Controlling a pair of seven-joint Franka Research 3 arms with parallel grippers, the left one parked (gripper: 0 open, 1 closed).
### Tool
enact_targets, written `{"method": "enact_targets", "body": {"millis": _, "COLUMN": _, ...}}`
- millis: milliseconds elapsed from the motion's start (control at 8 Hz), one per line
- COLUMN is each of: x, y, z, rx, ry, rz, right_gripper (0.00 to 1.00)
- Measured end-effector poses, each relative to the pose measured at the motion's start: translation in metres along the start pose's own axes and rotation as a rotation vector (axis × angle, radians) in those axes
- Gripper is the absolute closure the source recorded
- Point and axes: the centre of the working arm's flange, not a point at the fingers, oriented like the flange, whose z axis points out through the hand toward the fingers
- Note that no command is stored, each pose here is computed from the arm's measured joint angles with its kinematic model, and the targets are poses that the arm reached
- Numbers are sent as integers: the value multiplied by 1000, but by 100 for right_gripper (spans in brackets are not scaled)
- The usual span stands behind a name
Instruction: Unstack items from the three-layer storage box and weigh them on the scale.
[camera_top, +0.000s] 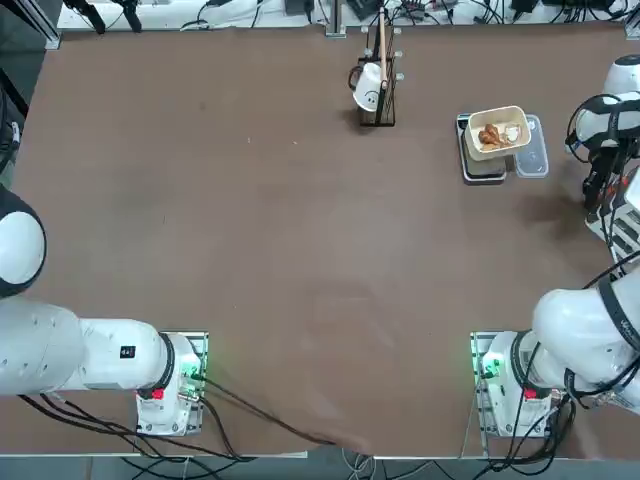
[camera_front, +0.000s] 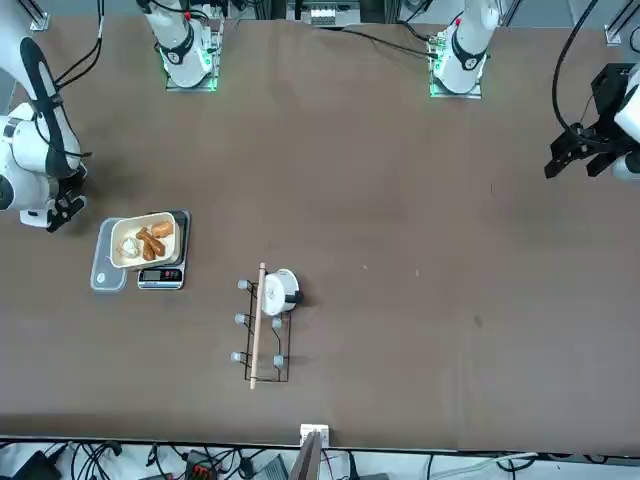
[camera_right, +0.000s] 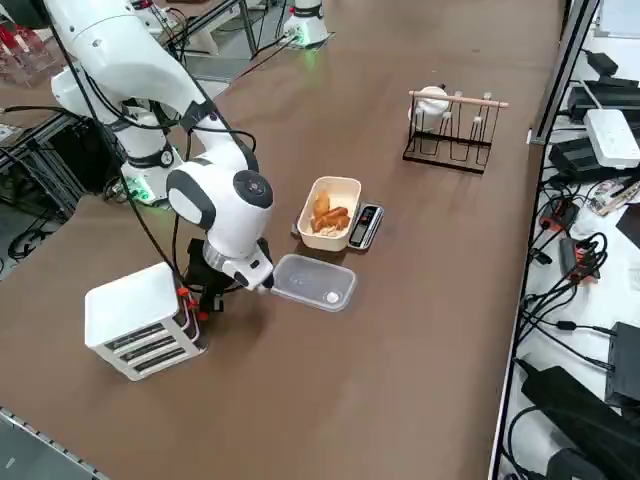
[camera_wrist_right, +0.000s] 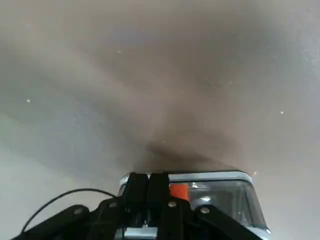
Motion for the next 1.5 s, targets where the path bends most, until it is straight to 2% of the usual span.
{"method": "enact_targets", "body": {"millis": 500, "x": -6, "y": 3, "z": -10, "rx": 14, "ry": 12, "rz": 47, "right_gripper": 98}}
{"method": "enact_targets", "body": {"millis": 625, "x": -11, "y": 5, "z": -31, "rx": 39, "ry": 33, "rz": 113, "right_gripper": 98}}
{"method": "enact_targets", "body": {"millis": 875, "x": -11, "y": 4, "z": -104, "rx": 121, "ry": 64, "rz": 273, "right_gripper": 98}}
{"method": "enact_targets", "body": {"millis": 1000, "x": -9, "y": 5, "z": -141, "rx": 175, "ry": 113, "rz": 367, "right_gripper": 95}}
{"method": "enact_targets", "body": {"millis": 1250, "x": -12, "y": 9, "z": -199, "rx": 306, "ry": 236, "rz": 554, "right_gripper": 83}}
{"method": "enact_targets", "body": {"millis": 1375, "x": -15, "y": 10, "z": -222, "rx": 345, "ry": 270, "rz": 622, "right_gripper": 67}}
{"method": "enact_targets", "body": {"millis": 1500, "x": -15, "y": 8, "z": -244, "rx": 342, "ry": 283, "rz": 653, "right_gripper": 47}}
